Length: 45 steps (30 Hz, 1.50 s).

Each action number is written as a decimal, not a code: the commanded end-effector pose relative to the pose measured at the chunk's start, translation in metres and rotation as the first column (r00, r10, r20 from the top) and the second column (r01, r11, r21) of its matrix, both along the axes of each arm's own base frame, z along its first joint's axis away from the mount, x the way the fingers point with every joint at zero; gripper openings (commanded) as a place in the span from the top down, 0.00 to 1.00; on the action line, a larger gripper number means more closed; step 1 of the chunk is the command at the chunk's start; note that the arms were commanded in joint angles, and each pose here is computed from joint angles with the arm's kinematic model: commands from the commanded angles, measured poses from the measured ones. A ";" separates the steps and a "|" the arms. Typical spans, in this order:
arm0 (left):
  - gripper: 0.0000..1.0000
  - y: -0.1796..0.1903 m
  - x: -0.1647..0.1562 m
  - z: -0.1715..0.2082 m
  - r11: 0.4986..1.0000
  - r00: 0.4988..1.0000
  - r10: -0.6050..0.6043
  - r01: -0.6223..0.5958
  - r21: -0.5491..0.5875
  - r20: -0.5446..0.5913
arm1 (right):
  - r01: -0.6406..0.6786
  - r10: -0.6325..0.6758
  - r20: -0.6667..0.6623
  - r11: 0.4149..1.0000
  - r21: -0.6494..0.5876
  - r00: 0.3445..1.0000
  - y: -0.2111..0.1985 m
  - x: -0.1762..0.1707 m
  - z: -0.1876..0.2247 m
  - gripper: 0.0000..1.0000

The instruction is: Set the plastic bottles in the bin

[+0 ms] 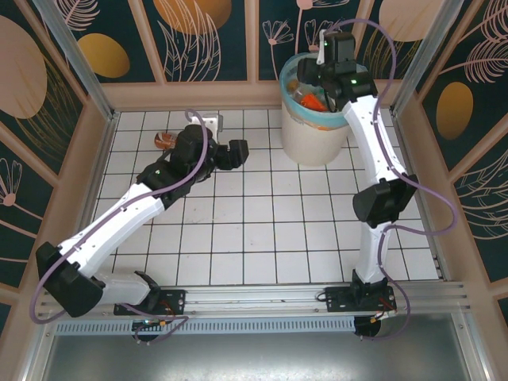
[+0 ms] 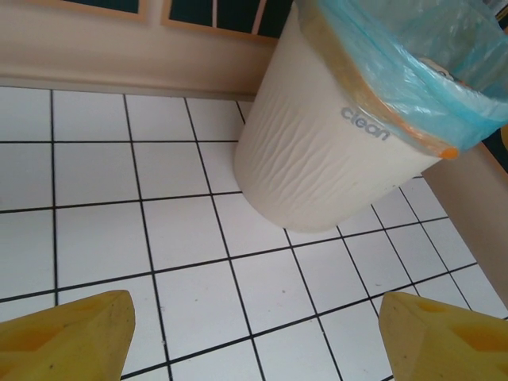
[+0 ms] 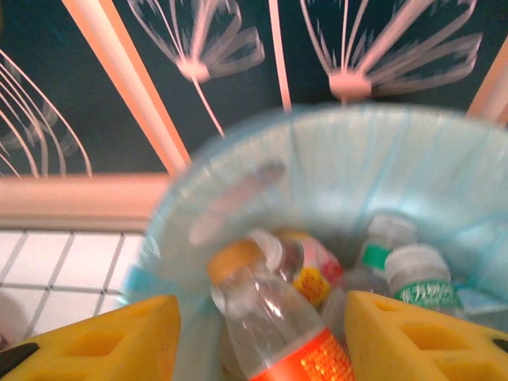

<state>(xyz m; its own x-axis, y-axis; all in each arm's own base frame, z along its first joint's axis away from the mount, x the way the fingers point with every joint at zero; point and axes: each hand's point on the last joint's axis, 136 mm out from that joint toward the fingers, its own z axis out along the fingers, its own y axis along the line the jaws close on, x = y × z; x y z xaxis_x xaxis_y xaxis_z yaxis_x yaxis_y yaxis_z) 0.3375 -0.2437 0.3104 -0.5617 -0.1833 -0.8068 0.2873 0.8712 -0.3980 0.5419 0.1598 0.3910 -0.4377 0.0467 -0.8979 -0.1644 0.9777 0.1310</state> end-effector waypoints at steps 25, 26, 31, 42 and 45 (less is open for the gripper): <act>0.18 0.210 -0.030 -0.134 0.749 0.780 0.514 -0.611 -0.258 -0.356 | -0.746 0.743 0.088 0.666 0.007 0.664 0.359 -0.226 -0.121 0.41; 0.18 0.215 -0.031 -0.136 0.722 0.768 0.523 -0.630 -0.287 -0.369 | -0.753 0.750 0.077 0.658 0.010 0.657 0.362 -0.231 -0.125 0.41; 0.18 0.233 -0.036 -0.148 0.606 0.714 0.554 -0.698 -0.380 -0.429 | -0.757 0.754 0.076 0.652 0.042 0.653 0.355 -0.244 -0.130 0.41; 0.18 0.253 -0.060 -0.188 0.432 0.593 0.599 -0.805 -0.406 -0.539 | -0.752 0.749 0.057 0.657 0.054 0.660 0.340 -0.253 -0.139 0.41; 0.18 0.252 -0.062 -0.203 0.408 0.576 0.588 -0.817 -0.407 -0.568 | -0.753 0.751 0.055 0.654 0.070 0.658 0.339 -0.256 -0.140 0.41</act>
